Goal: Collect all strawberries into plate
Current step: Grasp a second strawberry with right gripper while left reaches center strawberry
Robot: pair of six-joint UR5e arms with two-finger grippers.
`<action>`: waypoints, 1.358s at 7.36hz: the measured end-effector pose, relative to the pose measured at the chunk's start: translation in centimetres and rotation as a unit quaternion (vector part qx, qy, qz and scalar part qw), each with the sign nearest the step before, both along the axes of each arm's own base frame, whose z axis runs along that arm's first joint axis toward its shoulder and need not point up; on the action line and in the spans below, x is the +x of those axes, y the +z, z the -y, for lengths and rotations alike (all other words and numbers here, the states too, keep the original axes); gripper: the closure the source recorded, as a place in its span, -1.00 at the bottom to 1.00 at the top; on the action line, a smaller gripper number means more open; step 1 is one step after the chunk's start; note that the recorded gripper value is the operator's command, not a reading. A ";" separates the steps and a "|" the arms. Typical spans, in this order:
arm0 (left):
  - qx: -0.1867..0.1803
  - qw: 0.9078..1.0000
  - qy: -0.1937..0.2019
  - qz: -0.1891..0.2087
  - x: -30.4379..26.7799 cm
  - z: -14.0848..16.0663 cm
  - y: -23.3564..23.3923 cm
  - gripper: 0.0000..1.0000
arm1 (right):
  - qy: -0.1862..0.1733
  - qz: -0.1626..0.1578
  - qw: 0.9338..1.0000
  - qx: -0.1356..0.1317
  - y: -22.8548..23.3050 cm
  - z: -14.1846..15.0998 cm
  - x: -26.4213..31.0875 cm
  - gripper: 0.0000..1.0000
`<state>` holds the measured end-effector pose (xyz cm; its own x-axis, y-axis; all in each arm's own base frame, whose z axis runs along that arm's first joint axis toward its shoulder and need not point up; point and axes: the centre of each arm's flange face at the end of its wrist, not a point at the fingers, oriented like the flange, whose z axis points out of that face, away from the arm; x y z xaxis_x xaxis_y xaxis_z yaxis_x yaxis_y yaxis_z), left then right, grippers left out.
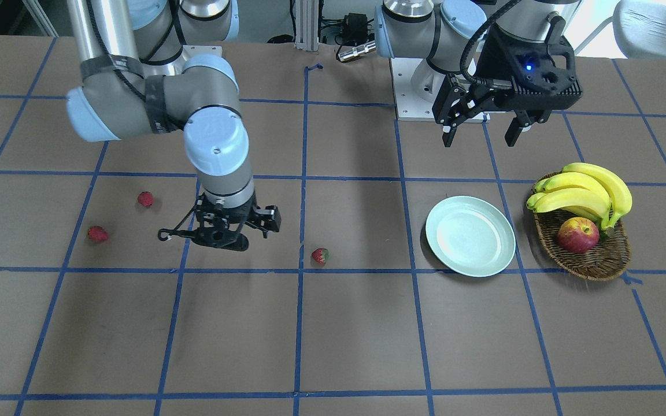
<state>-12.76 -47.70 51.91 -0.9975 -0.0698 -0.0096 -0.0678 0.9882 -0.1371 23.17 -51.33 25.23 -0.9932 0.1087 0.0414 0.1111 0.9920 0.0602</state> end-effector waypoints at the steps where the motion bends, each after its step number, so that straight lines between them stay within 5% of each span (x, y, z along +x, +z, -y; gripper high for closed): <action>1: 0.006 0.999 0.043 -0.012 -0.2 0.2 -0.7 -1.00 | 0.018 -0.005 1.000 0.004 -0.6 -1.1 -5.3 -1.00; 4: 0.011 0.986 0.156 -0.061 -2.8 2.6 -5.2 -1.00 | 0.058 0.000 0.998 0.008 -4.2 -5.0 -15.7 -0.99; 5: 0.009 0.976 0.202 -0.074 -5.3 4.2 -8.0 -1.00 | 0.072 0.006 0.997 0.017 -5.4 -6.1 -18.2 -0.84; 8: 0.024 0.949 0.301 -0.086 -13.5 7.7 -18.6 -1.00 | 0.097 0.023 0.994 0.046 -8.2 -9.0 -20.9 0.45; 10: 0.038 0.940 0.330 -0.080 -16.8 9.0 -25.6 -0.94 | 0.094 0.022 0.994 0.047 -8.4 -9.3 -21.0 0.69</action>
<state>-29.52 -56.68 26.28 -0.7258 -0.6796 0.1069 -0.6838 0.7296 -0.0042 2.18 -41.99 16.83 -0.9966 -0.0823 -0.0015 -0.0815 0.9845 0.1550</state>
